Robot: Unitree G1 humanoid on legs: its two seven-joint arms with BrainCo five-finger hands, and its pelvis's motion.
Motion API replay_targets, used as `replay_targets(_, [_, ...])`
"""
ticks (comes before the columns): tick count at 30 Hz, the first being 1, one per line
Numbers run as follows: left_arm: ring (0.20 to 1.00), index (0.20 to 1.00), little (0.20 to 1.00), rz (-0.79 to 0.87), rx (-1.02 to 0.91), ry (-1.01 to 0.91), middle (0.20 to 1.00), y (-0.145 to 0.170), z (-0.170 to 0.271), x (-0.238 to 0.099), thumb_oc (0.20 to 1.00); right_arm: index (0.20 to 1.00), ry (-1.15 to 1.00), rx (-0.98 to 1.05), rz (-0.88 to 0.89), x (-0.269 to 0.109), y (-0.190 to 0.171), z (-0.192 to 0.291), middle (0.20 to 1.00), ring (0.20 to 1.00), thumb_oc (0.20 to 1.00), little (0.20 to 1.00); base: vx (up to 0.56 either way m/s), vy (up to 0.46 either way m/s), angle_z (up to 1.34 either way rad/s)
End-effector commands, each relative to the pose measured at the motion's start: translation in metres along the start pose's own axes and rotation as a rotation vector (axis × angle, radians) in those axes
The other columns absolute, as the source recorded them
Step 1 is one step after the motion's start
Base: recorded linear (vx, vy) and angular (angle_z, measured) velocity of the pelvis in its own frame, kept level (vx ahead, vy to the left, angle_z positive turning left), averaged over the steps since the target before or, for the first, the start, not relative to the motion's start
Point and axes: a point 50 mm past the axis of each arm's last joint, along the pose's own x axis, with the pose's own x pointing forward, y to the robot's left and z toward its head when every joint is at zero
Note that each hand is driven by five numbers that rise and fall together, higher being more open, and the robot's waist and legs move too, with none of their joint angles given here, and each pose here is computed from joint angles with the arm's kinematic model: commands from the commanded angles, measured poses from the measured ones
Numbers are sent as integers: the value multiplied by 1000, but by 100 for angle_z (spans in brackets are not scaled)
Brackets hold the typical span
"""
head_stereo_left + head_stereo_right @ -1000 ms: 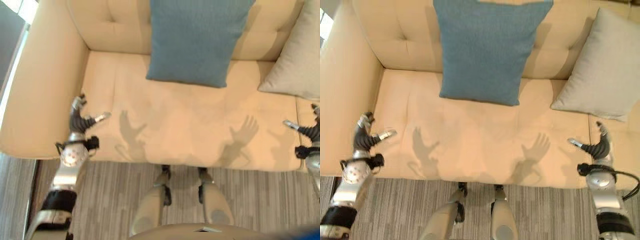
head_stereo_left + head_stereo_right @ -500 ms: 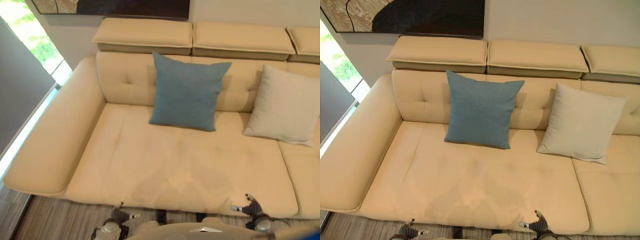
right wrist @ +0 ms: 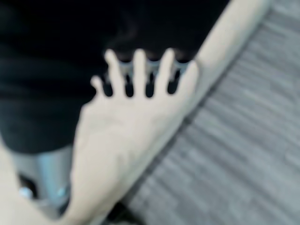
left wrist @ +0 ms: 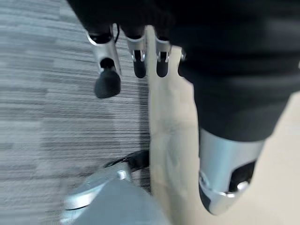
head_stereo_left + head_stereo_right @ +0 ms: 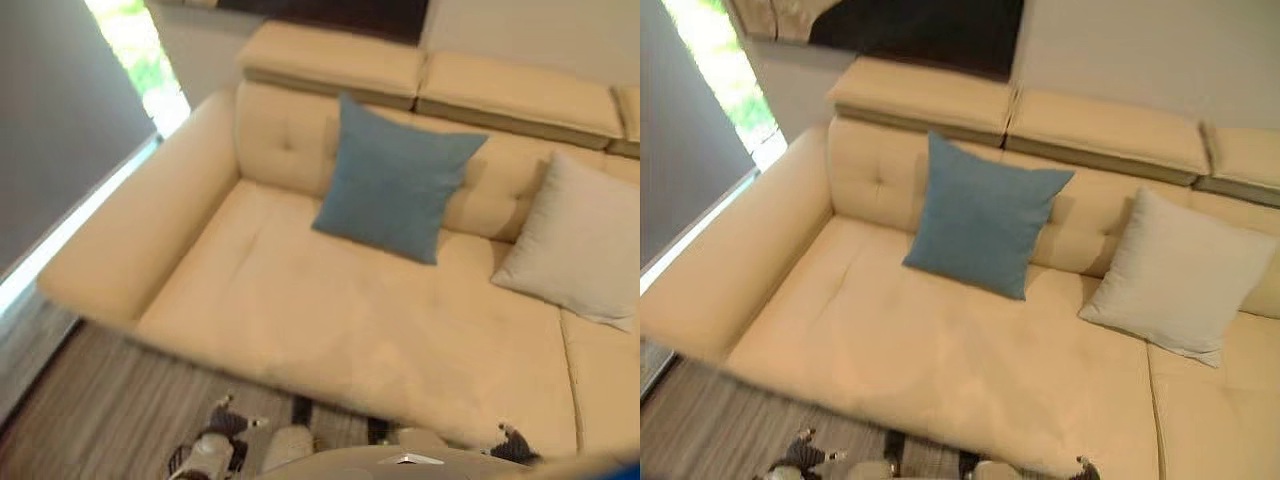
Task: Pick up all the scattered cushions and arrange them neatly on the sofa.
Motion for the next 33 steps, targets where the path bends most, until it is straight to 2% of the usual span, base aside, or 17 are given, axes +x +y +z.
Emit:
replay_targets(1, [1000,1000,1000,-8,-19,28,1000,-6,-13,-4,1000,1000,8,9,-81,4,-26,-4,1000,1000,1000,1000,-141,138,34])
replay_targets(4, [1000,1000,1000,-29,-4,38,1000,-11,-16,-5,1000,1000,-5,10,-70,5,-26,1,1000,1000,1000,1000,-112,179,11])
replay_targets(8, [1000,1000,1000,-50,46,-38,1000,-15,6,-2,1000,1000,-1,41,-45,5,-17,6,1000,1000,1000,1000,-232,310,16])
replay_targets(9, [1000,1000,1000,-38,74,-88,1000,-11,20,1,1000,1000,-15,49,-47,6,-15,14,1000,1000,1000,1000,-241,272,20])
replay_targets(13, [1000,1000,1000,-1,124,-124,1000,1,32,5,1000,1000,-46,36,-31,7,-8,31,1000,1000,1000,1000,-293,245,-22])
replay_targets(21, [1000,1000,1000,8,129,-50,1000,10,14,4,1000,1000,23,70,6,4,2,13,1000,1000,1000,1000,-211,130,-38])
replay_targets(33, [1000,1000,1000,-49,164,-20,1000,-2,4,2,1000,1000,74,99,42,0,9,-1,1000,1000,1000,1000,-13,-35,-17])
